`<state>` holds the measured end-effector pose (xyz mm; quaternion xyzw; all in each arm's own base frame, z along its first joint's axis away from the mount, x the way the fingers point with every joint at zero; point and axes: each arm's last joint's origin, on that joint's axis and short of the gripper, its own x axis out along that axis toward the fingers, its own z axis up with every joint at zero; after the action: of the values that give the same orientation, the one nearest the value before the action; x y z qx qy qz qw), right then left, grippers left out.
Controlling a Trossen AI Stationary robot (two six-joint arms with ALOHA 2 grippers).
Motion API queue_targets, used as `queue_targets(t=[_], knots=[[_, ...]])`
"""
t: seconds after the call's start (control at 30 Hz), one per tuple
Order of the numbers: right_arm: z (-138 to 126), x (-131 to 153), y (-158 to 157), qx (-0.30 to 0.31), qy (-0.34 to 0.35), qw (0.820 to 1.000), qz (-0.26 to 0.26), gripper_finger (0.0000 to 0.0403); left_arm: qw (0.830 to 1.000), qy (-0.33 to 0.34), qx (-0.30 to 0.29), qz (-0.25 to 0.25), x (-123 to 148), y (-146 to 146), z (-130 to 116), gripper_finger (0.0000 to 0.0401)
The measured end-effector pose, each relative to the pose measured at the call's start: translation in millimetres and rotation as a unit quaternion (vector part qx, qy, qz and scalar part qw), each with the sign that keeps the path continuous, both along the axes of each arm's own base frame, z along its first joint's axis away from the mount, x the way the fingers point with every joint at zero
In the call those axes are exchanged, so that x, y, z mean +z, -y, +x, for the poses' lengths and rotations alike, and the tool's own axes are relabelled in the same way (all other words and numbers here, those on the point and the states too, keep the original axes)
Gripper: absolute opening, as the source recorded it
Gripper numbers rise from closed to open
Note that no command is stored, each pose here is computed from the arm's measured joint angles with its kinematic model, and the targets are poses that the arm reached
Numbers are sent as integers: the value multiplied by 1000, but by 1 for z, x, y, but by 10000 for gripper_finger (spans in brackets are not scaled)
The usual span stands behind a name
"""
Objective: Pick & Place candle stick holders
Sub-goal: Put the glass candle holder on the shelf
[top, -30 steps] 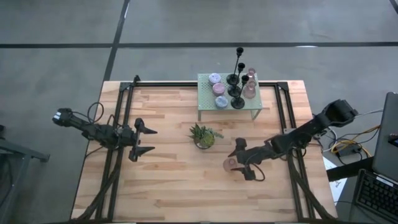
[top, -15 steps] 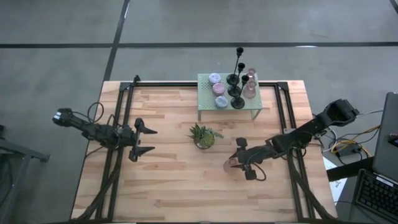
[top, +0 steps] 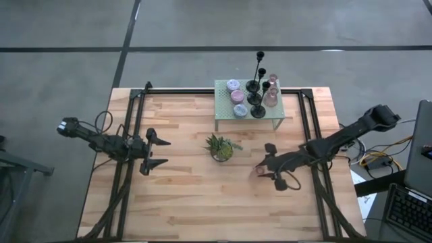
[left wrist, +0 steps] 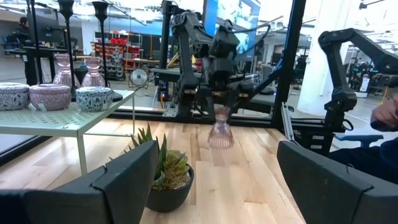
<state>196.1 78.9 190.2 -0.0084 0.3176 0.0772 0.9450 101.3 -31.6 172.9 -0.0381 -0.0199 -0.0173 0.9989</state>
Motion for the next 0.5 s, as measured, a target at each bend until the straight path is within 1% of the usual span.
queue_targets(t=[0.1, 0.2, 0.33, 0.5], knots=[[-12, 14, 6, -16, 7, 1000, 0, 158, 1000, 0, 0, 0, 0, 0, 0, 335], [-28, 30, 16, -68, -1, 997, -25, 162, 1000, 0, 0, 0, 0, 0, 0, 335], [-48, 57, 30, -155, 7, 986, -56, 162, 1000, -1, 0, 0, 0, 0, 0, 335], [-72, 92, 44, -222, 50, 971, -68, 159, 1000, -2, 0, 1, 0, 0, 0, 335]])
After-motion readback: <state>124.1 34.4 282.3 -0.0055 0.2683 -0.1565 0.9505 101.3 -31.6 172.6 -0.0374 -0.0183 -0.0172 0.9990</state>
